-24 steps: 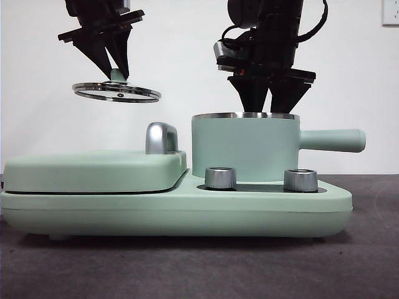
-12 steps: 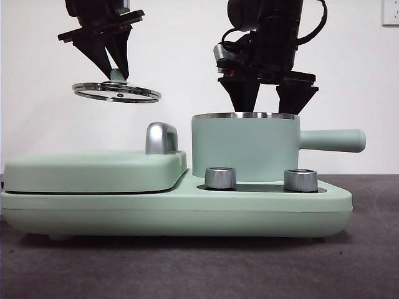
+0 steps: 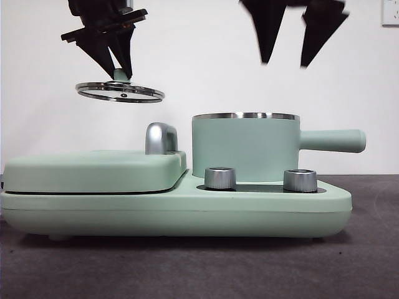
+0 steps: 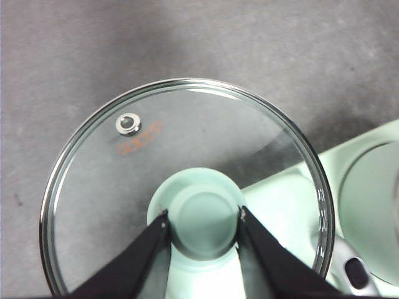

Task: Put the buns in a small steamer

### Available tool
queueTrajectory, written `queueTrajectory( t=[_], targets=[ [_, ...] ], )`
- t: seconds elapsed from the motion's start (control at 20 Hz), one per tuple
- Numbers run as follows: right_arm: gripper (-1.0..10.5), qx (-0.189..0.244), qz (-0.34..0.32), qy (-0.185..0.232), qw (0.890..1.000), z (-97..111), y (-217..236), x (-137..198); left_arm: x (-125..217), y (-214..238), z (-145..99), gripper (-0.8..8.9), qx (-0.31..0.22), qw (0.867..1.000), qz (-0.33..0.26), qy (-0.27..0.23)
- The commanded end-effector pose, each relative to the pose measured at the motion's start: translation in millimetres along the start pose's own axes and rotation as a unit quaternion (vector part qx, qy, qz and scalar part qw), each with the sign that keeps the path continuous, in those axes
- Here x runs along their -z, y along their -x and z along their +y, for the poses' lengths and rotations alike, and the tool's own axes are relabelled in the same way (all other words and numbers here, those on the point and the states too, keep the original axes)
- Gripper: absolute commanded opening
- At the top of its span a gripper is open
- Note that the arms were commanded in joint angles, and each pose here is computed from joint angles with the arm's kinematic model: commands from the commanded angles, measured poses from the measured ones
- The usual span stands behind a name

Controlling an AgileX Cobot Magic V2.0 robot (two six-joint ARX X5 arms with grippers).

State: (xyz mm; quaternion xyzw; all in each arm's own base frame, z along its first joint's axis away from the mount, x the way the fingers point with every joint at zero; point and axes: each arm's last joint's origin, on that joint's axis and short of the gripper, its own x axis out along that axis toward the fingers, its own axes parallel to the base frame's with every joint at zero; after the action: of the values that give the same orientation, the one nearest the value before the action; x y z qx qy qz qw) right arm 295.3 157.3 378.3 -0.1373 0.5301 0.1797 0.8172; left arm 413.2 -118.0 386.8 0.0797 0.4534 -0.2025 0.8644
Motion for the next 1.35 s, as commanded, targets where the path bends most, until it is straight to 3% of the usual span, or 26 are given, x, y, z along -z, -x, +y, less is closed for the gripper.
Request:
queueTrajectory(
  t=[0.05,0.4,0.7,0.95,1.1,1.35],
  targets=[
    [4.0,0.003,0.005,0.008,1.000,-0.1,27.2,18.8,-6.7,13.4,-7.6,0.18,0.005,0.999,-0.034,-0.005],
    [4.0,-0.002,-0.087,-0.015,0.996,-5.9,106.6,113.8,-8.4,10.5,-34.3,0.18,0.025,0.999,-0.033,-0.025],
    [4.0,-0.010,-0.137,-0.017,0.990,-9.0,116.2,214.8,-8.4,8.2,-79.2,0.18,0.057,0.996,-0.031,-0.065],
    [4.0,-0.087,-0.243,-0.004,0.966,-5.5,96.2,273.6,-5.0,8.5,-122.7,0.18,0.087,0.990,-0.030,-0.105],
    [4.0,-0.104,-0.294,-0.009,0.950,-4.8,85.6,295.6,-0.8,9.8,-147.6,0.19,0.105,0.986,-0.027,-0.128],
    [4.0,-0.106,-0.328,-0.009,0.939,-5.3,85.1,313.2,6.3,10.5,-182.3,0.18,0.130,0.978,-0.026,-0.161]
  ],
)
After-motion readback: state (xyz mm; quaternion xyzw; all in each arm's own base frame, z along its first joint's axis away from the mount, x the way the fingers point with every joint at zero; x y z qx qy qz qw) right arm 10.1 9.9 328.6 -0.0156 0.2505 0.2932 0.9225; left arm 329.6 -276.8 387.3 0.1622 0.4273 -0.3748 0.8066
